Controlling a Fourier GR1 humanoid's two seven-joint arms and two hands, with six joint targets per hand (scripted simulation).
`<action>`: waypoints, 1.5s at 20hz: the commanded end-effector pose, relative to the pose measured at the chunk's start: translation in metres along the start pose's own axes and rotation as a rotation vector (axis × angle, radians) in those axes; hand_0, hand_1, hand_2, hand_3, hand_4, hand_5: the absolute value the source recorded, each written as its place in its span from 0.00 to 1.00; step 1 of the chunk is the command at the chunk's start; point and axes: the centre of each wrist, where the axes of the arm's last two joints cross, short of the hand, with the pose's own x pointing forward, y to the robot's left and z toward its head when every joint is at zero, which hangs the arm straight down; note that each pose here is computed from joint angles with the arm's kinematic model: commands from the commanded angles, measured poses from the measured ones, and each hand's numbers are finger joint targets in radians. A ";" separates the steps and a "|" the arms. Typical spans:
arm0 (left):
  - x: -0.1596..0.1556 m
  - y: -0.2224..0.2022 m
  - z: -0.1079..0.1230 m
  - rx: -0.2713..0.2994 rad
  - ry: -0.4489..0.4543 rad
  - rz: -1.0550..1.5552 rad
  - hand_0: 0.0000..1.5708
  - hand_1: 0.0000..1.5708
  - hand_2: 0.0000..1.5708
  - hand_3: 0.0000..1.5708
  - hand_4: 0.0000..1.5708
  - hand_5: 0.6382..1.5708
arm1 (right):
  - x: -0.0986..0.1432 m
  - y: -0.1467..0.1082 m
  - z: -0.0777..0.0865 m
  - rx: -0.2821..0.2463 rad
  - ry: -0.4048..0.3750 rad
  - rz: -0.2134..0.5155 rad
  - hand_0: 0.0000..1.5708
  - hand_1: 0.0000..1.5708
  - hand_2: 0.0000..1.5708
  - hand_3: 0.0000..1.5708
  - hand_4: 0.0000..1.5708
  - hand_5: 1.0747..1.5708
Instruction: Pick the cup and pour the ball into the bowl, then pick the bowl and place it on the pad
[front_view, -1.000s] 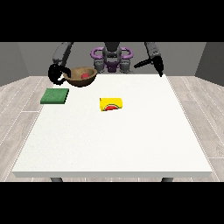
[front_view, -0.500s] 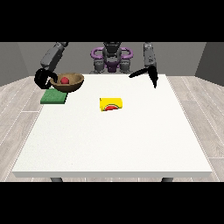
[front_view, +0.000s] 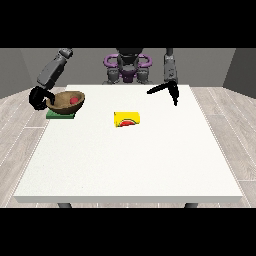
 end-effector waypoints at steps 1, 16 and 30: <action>0.024 -0.002 0.003 0.014 -0.065 0.011 0.00 0.00 0.00 0.00 0.00 0.99 | 0.024 -0.033 0.006 -0.004 -0.064 0.025 1.00 1.00 1.00 0.00 0.66 1.00; 0.044 0.020 0.002 0.020 -0.006 0.014 0.00 0.00 0.00 0.00 0.00 1.00 | 0.039 -0.037 0.000 0.002 -0.001 -0.038 1.00 1.00 1.00 0.17 0.47 1.00; 0.062 0.020 0.002 0.036 -0.092 0.029 0.00 0.00 0.00 0.00 0.00 0.99 | 0.048 -0.054 0.009 -0.148 0.052 0.187 0.70 0.70 0.67 0.56 0.00 0.94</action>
